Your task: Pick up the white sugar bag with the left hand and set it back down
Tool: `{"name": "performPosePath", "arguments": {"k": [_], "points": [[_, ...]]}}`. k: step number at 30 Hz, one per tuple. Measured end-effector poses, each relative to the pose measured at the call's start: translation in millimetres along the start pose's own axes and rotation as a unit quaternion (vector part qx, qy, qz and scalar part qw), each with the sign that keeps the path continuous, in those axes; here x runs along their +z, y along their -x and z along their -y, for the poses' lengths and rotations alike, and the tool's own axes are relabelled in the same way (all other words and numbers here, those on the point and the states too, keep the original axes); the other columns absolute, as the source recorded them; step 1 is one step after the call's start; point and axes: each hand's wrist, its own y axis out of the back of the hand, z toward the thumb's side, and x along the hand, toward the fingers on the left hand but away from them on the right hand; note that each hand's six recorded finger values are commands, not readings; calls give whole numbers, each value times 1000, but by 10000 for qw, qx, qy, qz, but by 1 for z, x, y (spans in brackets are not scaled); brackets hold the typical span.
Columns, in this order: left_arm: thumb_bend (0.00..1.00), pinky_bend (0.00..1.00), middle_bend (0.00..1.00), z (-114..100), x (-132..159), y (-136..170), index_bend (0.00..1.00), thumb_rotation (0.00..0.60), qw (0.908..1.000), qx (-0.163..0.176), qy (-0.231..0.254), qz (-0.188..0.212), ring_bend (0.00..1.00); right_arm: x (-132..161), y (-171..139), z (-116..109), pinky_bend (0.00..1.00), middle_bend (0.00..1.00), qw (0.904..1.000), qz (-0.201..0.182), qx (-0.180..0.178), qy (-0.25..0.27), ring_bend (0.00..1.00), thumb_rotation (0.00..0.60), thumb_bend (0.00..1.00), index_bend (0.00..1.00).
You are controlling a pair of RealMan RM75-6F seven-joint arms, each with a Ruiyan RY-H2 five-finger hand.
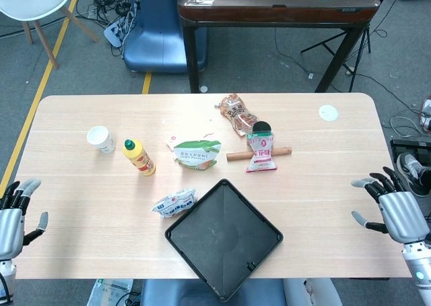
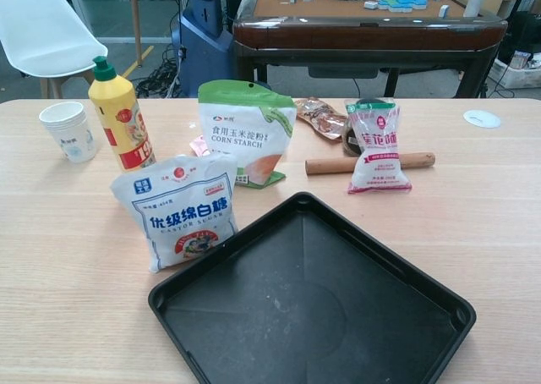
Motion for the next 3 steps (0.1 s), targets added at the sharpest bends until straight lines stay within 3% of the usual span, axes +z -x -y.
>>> {"name": "performPosePath", "arguments": {"k": [3], "points": [[379,238,163,6,1,8,169,600,10000,-86,8,-27,98,-2,-2,0,60,341,10000,64,-12,-5,188,600,234,312]]}}
